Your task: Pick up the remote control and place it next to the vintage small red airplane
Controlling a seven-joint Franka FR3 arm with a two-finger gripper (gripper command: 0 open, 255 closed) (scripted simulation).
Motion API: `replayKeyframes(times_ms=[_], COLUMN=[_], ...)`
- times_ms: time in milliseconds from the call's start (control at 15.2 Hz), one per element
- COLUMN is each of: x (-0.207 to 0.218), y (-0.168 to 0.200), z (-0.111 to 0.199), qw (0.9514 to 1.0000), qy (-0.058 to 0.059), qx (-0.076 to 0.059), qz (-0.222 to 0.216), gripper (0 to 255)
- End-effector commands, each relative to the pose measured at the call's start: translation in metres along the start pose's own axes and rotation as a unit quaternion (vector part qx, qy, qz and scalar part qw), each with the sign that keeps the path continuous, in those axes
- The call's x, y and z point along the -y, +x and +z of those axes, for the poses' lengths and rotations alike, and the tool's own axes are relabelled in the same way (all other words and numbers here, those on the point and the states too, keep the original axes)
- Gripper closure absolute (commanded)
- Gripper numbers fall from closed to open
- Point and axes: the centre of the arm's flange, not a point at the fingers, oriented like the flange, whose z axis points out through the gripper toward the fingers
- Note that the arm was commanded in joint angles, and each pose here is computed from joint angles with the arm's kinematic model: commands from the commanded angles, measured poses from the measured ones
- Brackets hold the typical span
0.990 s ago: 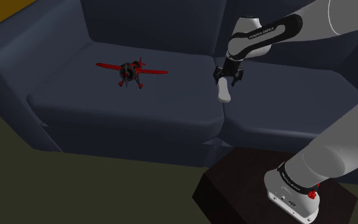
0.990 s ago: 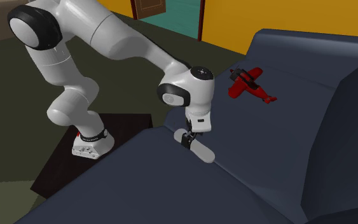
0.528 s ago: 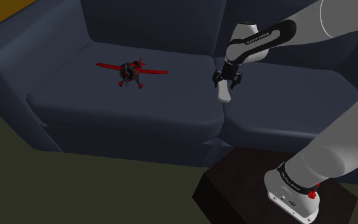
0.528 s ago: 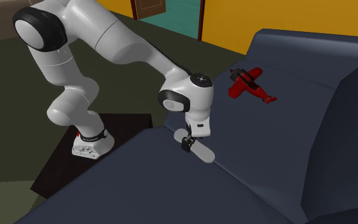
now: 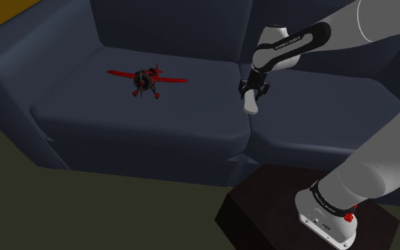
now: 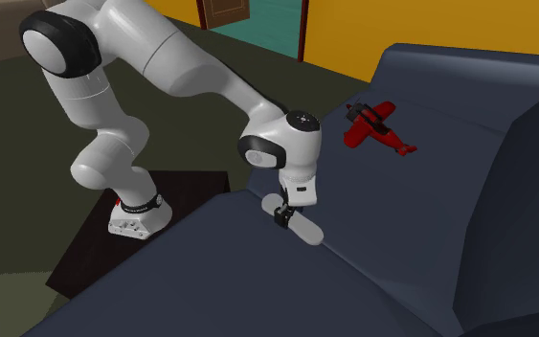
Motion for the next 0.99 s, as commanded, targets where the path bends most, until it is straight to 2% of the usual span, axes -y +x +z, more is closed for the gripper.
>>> replayKeyframes(times_ms=[0,396,924], x=[0.000,0.000,0.000], y=[0.000,0.000,0.000], z=[0.000,0.000,-0.042], qw=[1.0000,1.0000,1.0000], qy=[0.000,0.000,0.000], qx=[0.000,0.000,0.000], qz=[0.000,0.000,0.000], gripper=[255,255,255])
